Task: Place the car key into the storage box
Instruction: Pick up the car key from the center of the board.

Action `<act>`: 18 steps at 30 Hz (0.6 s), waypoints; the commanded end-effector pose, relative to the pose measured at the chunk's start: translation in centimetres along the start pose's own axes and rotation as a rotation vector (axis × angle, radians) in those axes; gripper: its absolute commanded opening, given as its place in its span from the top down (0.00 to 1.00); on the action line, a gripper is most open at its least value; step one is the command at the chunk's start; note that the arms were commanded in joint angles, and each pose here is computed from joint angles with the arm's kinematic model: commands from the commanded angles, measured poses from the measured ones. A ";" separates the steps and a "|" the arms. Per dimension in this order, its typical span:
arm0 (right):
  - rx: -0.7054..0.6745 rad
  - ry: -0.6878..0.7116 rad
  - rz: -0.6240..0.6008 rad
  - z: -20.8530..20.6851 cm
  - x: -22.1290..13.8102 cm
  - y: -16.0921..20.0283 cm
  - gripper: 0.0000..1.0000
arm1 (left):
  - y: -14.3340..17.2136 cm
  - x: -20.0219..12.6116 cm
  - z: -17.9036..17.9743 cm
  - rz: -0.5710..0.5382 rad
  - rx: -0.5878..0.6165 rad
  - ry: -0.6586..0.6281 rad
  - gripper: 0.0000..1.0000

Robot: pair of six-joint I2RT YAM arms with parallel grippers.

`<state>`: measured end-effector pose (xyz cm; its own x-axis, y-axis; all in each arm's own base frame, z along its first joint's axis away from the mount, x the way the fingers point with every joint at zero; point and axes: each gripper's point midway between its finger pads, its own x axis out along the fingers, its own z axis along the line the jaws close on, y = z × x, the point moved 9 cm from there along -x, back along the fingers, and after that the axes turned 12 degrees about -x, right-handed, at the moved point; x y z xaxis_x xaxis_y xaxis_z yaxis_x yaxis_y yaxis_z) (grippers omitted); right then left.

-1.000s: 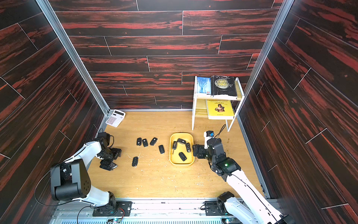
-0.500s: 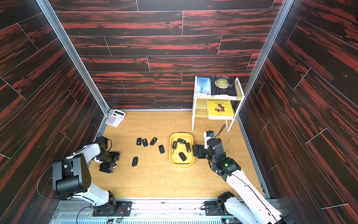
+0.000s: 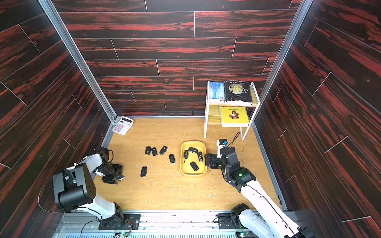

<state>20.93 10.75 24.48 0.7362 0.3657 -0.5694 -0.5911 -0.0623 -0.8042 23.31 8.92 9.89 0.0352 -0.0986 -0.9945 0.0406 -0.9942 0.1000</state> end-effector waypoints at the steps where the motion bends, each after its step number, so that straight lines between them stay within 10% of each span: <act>1: -0.006 0.000 0.013 -0.1 0.2 0.4 0.17 | -0.3 2.3 -0.1 0.028 0.026 -0.010 0.47; 11: -0.006 -0.001 0.013 -0.1 0.2 0.4 0.17 | -0.4 2.0 -0.9 0.035 0.082 0.013 0.84; 18: -0.005 -0.001 0.007 -0.2 0.3 0.2 0.17 | 0.0 -1.5 -1.3 0.008 0.140 0.096 0.84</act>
<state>20.97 10.69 24.47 0.7368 0.3636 -0.5701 -0.5918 -0.0610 -0.8038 23.71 9.09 10.19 0.0466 -0.1164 -0.9921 -0.0428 -0.9925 0.1145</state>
